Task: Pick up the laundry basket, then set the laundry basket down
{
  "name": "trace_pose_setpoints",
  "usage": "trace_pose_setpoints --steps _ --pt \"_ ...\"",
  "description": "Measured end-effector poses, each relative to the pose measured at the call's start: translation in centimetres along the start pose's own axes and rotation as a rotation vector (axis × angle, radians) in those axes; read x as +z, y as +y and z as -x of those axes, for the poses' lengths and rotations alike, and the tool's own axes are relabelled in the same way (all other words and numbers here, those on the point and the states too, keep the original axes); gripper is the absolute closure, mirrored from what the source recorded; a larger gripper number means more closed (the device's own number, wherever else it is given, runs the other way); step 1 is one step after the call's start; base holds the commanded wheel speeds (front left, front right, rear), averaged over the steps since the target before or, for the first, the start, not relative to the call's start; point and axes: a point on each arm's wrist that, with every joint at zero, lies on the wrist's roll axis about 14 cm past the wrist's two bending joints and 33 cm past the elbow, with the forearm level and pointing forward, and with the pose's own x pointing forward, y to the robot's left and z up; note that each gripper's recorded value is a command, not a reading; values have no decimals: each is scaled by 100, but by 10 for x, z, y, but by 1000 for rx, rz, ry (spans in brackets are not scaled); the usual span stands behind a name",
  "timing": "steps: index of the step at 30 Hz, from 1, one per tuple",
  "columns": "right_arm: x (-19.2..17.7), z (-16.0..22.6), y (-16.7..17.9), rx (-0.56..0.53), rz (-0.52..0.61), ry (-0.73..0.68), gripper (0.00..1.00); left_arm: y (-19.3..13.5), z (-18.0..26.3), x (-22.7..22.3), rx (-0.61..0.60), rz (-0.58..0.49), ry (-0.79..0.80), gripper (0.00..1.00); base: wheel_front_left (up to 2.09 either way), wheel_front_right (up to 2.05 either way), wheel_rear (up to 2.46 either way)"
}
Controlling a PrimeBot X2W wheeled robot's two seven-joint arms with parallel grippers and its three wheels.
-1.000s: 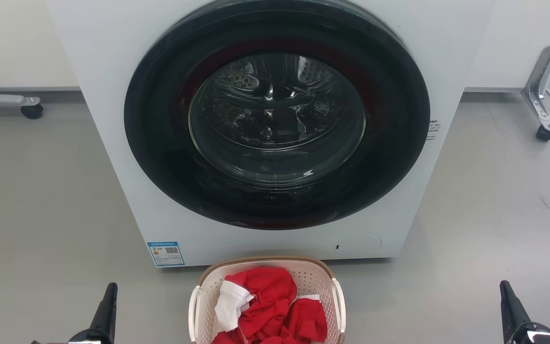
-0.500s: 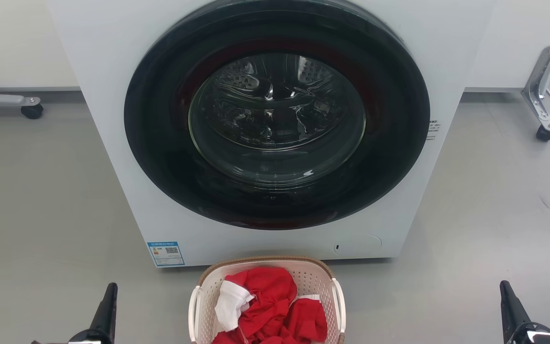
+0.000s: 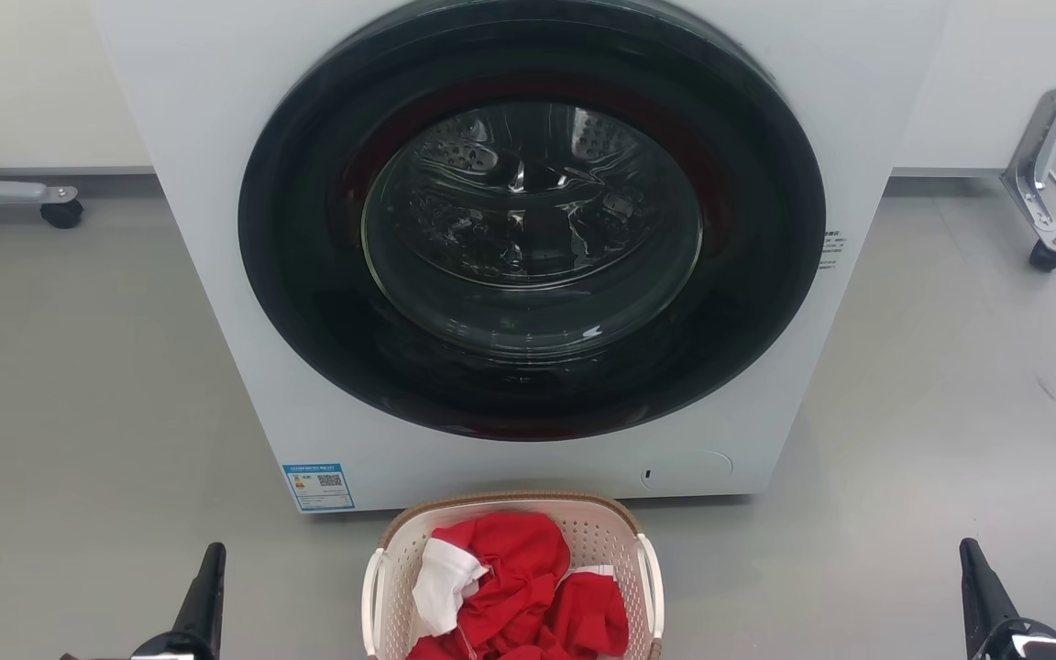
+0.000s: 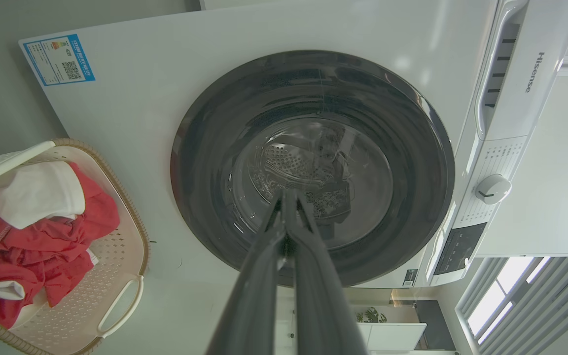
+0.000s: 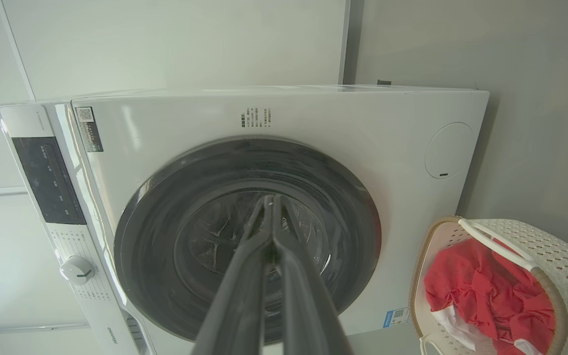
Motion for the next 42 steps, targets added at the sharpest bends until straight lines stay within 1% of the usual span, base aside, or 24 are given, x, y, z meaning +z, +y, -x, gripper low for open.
trace_pose_setpoints --steps 42 --pt "0 0 0 0 -1 0 100 0 0 0 0 0 0 100 0 0 0"
